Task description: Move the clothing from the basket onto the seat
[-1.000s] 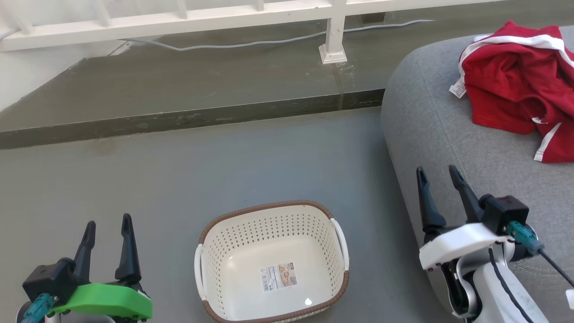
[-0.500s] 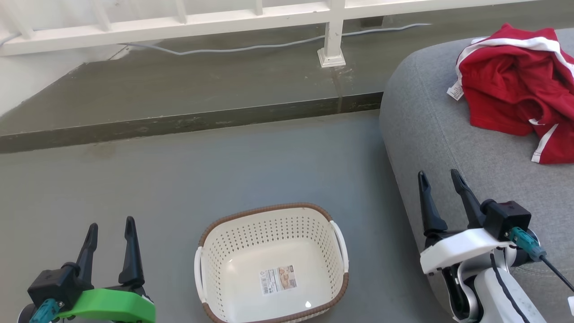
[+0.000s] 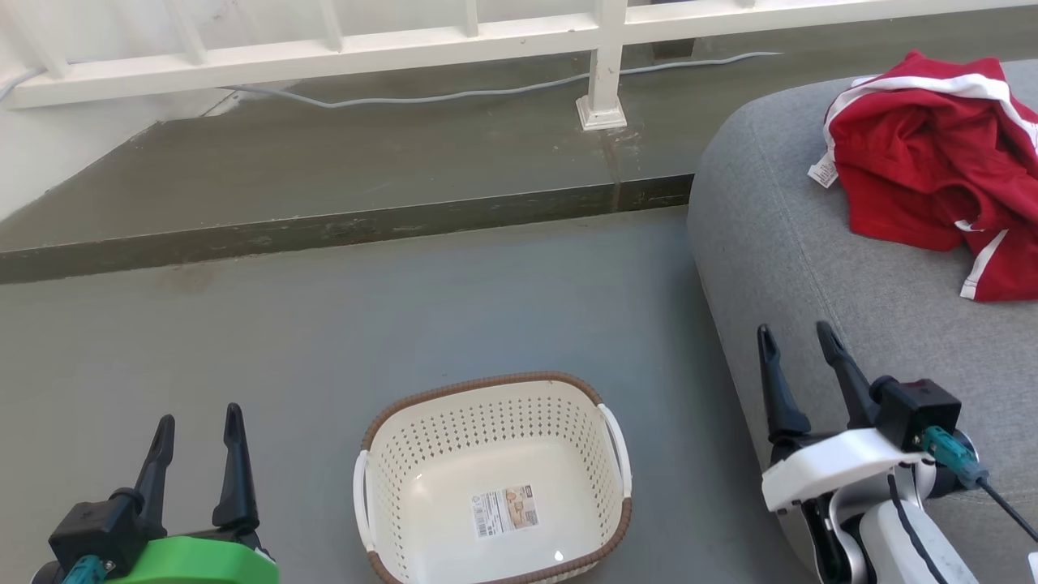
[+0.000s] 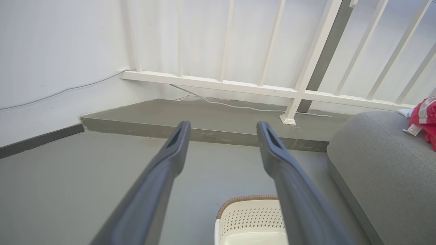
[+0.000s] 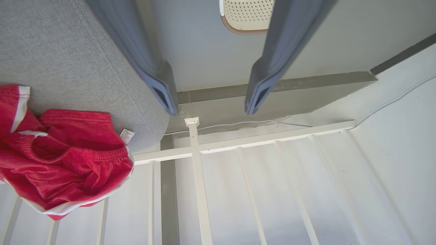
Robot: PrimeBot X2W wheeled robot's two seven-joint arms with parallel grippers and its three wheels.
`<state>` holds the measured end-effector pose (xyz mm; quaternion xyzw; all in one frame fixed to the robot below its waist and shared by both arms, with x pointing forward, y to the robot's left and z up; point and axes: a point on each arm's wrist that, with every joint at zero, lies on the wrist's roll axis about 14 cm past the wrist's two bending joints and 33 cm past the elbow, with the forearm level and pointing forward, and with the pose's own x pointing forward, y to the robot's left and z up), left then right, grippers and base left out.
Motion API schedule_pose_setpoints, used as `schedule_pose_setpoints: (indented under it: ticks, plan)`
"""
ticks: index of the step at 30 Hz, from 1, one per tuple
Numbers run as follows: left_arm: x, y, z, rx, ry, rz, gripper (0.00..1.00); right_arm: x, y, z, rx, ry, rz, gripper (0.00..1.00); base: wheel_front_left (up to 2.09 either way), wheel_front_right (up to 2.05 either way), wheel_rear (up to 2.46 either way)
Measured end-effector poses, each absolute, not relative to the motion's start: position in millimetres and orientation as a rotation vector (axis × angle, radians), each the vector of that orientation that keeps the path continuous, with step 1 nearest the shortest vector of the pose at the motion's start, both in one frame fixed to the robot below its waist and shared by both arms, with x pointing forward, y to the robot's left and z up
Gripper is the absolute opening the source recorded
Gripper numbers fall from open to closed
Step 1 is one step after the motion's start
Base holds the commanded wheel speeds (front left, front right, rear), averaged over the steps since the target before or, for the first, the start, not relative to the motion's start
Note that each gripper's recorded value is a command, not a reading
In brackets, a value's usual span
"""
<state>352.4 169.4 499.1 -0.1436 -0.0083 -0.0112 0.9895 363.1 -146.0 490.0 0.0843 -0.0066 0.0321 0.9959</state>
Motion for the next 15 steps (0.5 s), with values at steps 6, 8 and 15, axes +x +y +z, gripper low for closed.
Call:
schedule_pose_setpoints:
  ticks: [6,8,15]
  plan:
    - [352.4,168.7,500.0,-0.294,-0.02,-0.022,1.0,361.7,-146.2,489.6,0.171,-0.012,0.062,1.0,0.0,0.0,0.0]
    - [352.4,168.4,500.1,-0.294,-0.021,-0.022,1.0,361.9,-146.7,490.1,0.171,-0.014,0.06,1.0,0.0,0.0,0.0]
    - [351.3,162.6,495.1,-0.304,-0.006,-0.028,0.0,360.3,-146.5,482.7,0.174,0.009,0.057,0.0,0.0,0.0,0.0]
